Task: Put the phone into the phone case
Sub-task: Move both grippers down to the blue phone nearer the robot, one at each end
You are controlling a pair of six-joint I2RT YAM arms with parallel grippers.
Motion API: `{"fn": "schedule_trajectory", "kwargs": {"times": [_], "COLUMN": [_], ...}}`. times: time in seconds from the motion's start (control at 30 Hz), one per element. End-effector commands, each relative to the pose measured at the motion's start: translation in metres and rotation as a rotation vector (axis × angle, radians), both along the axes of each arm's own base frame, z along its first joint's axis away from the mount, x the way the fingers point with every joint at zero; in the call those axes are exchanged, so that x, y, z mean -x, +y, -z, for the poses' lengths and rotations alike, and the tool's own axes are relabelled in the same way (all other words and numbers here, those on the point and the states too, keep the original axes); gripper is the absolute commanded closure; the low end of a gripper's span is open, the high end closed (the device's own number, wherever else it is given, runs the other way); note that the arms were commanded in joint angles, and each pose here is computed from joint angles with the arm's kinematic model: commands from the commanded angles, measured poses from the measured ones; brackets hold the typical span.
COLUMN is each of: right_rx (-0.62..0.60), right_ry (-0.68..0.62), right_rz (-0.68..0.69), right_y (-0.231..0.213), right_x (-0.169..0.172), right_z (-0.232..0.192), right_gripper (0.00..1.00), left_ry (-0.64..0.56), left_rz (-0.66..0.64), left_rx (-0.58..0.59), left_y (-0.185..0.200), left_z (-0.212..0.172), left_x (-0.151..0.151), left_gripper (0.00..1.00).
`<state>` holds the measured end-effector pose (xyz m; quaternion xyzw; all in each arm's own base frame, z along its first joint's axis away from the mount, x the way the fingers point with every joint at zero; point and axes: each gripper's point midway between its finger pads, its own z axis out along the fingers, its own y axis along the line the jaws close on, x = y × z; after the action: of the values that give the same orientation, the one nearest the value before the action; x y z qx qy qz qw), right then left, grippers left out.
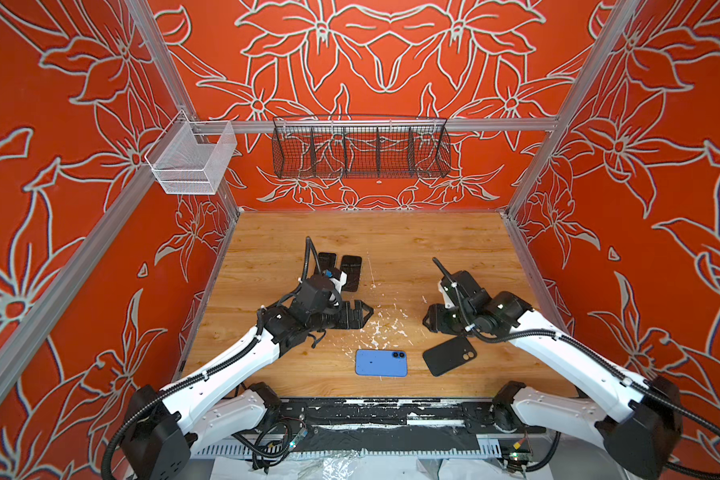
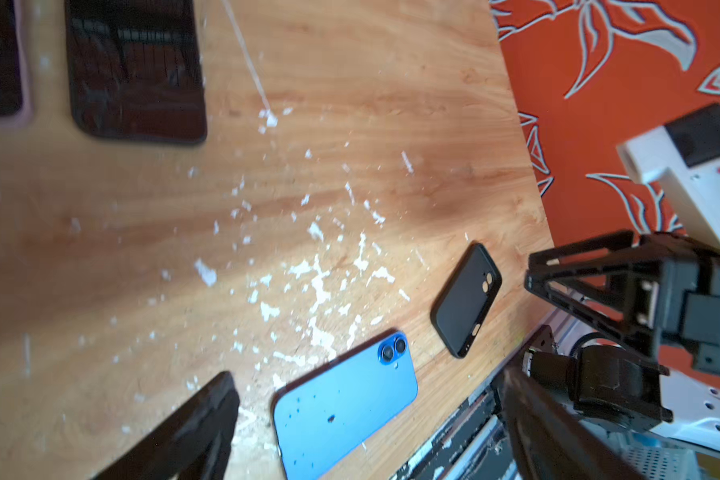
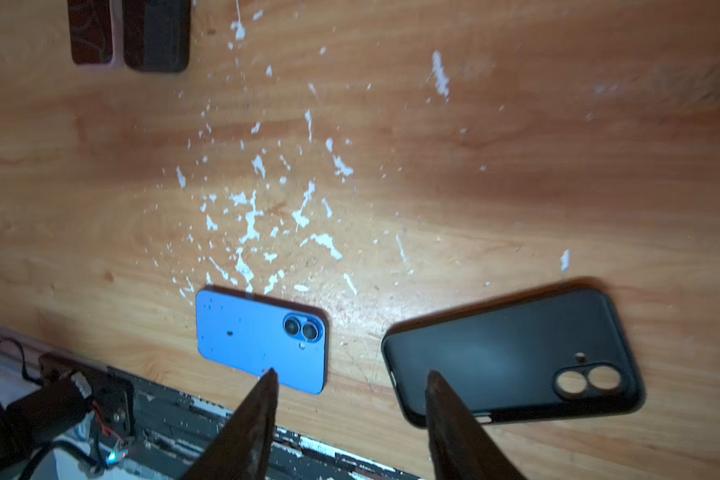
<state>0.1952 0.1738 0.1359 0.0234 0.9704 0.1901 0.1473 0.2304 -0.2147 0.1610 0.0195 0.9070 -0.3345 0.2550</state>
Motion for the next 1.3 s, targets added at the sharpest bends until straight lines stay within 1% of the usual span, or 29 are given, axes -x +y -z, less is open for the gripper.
{"fn": "schedule_trajectory", "kwargs": {"times": [0.0, 0.07, 0.17, 0.27, 0.33, 0.37, 0.57, 0.7, 0.93, 1.1, 1.27], "right_rx": [-0.100, -0.142, -0.220, -0.278, -0.292, -0.302, -0.348, -0.378, -0.480, -0.507, -0.582], "right_ry": [0.105, 0.124, 0.145, 0.154, 0.147, 0.141, 0.146, 0.176, 0.199, 0.190, 0.115], "right_rz": [-0.037, -0.041, -0.031, -0.007, 0.006, 0.014, 0.054, 0.081, 0.117, 0.093, 0.053], "right_y": [0.022, 0.033, 0.048, 0.056, 0.059, 0.061, 0.068, 0.073, 0.083, 0.094, 0.105], "right_x": [0.030, 0.039, 0.049, 0.052, 0.051, 0.050, 0.045, 0.046, 0.044, 0.041, 0.031], "right_z": [0.011, 0.018, 0.032, 0.046, 0.052, 0.055, 0.073, 0.090, 0.104, 0.098, 0.071], "right_gripper": [0.39, 0.37, 0.33, 0.29, 0.26, 0.24, 0.19, 0.18, 0.17, 0.17, 0.17], "left_ry": [0.168, 0.259, 0.359, 0.403, 0.409, 0.432, 0.466, 0.478, 0.496, 0.527, 0.530], "left_rz": [-0.003, 0.023, 0.048, 0.049, 0.040, 0.029, -0.018, -0.057, -0.035, -0.016, -0.017], "left_rx": [0.057, 0.065, 0.097, 0.151, 0.190, 0.193, 0.223, 0.229, 0.249, 0.259, 0.267], "left_y": [0.003, 0.003, 0.000, -0.006, -0.010, -0.011, -0.012, -0.006, -0.011, -0.016, -0.016], "left_z": [0.018, 0.031, 0.049, 0.062, 0.068, 0.077, 0.097, 0.111, 0.119, 0.125, 0.127], "left_x": [0.034, 0.052, 0.069, 0.073, 0.072, 0.071, 0.067, 0.065, 0.063, 0.066, 0.066], "left_gripper": [0.03, 0.03, 0.03, 0.03, 0.03, 0.03, 0.03, 0.03, 0.02, 0.01, 0.01]}}
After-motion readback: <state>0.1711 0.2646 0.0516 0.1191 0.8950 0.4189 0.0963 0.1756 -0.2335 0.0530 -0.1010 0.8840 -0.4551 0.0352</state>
